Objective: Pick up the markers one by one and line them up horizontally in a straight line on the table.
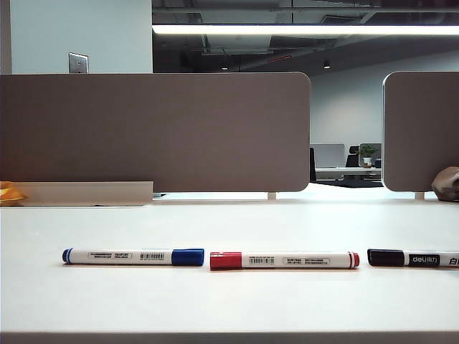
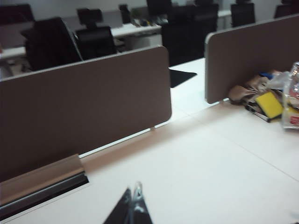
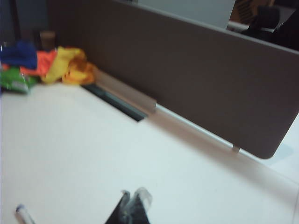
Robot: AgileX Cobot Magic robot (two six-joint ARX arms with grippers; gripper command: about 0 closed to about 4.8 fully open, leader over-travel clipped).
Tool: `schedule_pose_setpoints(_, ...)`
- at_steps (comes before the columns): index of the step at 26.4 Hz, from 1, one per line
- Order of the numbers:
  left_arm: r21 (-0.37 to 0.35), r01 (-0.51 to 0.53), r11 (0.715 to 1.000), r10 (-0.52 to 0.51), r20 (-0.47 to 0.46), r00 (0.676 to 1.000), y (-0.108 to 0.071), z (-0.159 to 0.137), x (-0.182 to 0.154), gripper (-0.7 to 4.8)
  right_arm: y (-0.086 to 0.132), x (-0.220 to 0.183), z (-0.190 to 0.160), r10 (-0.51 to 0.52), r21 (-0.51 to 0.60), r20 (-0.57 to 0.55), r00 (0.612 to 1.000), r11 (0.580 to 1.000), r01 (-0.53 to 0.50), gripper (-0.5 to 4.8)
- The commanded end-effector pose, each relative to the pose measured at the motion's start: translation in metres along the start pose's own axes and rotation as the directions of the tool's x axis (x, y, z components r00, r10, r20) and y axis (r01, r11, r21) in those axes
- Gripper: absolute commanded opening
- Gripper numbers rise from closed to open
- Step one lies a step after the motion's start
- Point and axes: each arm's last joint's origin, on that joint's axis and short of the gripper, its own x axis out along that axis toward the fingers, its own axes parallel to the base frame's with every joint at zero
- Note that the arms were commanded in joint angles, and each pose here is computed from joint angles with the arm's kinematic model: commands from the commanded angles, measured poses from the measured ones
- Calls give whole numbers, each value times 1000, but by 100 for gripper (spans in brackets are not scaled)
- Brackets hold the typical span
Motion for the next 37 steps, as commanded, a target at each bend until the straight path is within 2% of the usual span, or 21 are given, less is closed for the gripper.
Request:
schedule_pose_setpoints(1, -11, -47, 999, 48, 27, 998, -2, 0, -8, -6, 3, -14, -4, -25, 28, 94, 995, 999, 23, -2)
schedule_pose_setpoints(7, -56, -103, 993, 107, 76, 991, -6, -11, -19, -6, 9, -42, -23, -129, 51, 182, 975, 991, 121, -2)
schedule_pose_setpoints(12, -114, -182, 977, 193, 94, 977, -14, -45, -29, -6, 16, -75, -43, -238, 73, 261, 935, 971, 227, -2)
schedule_pose_setpoints(18, -139, -201, 970, 215, 89, 973, -17, -75, -29, -6, 22, -92, -68, -275, 81, 240, 931, 961, 263, -1)
schedule_pose_setpoints(25, -159, -195, 968, 203, 36, 979, -16, -99, -15, -6, 27, -93, -101, -291, 104, 242, 926, 956, 273, -2)
schedule_pose_setpoints(32, -174, -196, 965, 194, -27, 981, -14, -134, 2, -6, 29, -73, -131, -276, 113, 167, 947, 959, 260, -1)
schedule_pose_setpoints(37, -246, -196, 949, 193, -39, 981, -13, -169, 18, -6, 32, -54, -166, -271, 179, 131, 954, 953, 246, -1)
